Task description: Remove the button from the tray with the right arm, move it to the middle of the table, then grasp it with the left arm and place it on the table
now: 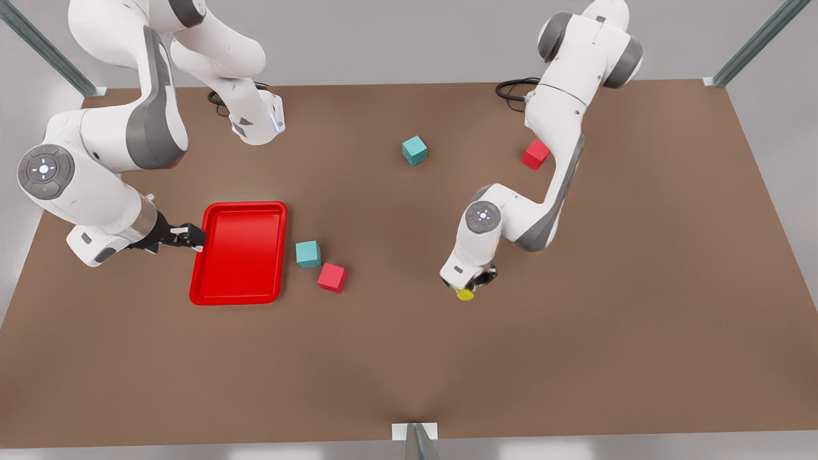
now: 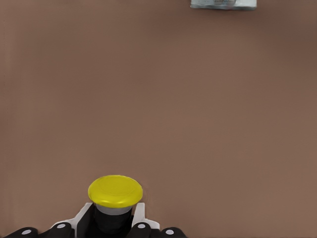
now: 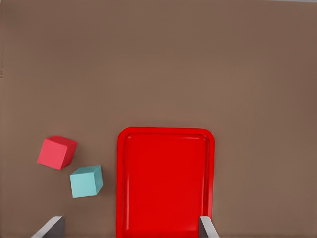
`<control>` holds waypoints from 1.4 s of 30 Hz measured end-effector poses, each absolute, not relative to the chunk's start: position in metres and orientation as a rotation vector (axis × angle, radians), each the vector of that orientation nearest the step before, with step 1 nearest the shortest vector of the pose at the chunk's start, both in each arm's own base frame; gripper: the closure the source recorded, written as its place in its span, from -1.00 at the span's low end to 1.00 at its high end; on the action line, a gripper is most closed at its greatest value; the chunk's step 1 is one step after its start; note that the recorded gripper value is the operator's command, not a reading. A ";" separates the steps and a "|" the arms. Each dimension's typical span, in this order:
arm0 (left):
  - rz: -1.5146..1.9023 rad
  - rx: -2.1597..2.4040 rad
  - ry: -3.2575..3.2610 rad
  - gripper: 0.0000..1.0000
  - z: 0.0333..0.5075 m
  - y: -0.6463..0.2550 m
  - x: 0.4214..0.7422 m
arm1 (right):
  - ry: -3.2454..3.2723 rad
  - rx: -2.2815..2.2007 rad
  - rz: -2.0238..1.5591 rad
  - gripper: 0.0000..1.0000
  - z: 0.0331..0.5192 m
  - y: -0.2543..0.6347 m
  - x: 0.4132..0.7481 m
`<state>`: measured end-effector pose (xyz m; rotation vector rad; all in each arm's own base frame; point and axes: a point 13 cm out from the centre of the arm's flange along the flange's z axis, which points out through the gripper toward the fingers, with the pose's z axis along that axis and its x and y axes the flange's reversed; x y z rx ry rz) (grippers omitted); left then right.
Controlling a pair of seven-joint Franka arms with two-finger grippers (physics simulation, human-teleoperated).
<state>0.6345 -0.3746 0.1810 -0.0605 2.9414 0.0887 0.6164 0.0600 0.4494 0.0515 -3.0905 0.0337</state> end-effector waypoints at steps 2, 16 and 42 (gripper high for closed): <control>0.325 -0.042 2.833 0.14 0.192 -0.374 0.631 | -3.090 0.056 0.033 -1.00 0.449 0.060 0.616; 0.906 -0.795 1.911 0.14 0.117 -0.322 0.554 | -3.083 0.103 0.033 -1.00 0.446 0.070 0.615; 0.493 -1.077 1.357 -1.00 0.059 -0.294 0.554 | -3.077 0.126 0.034 -1.00 0.443 0.073 0.616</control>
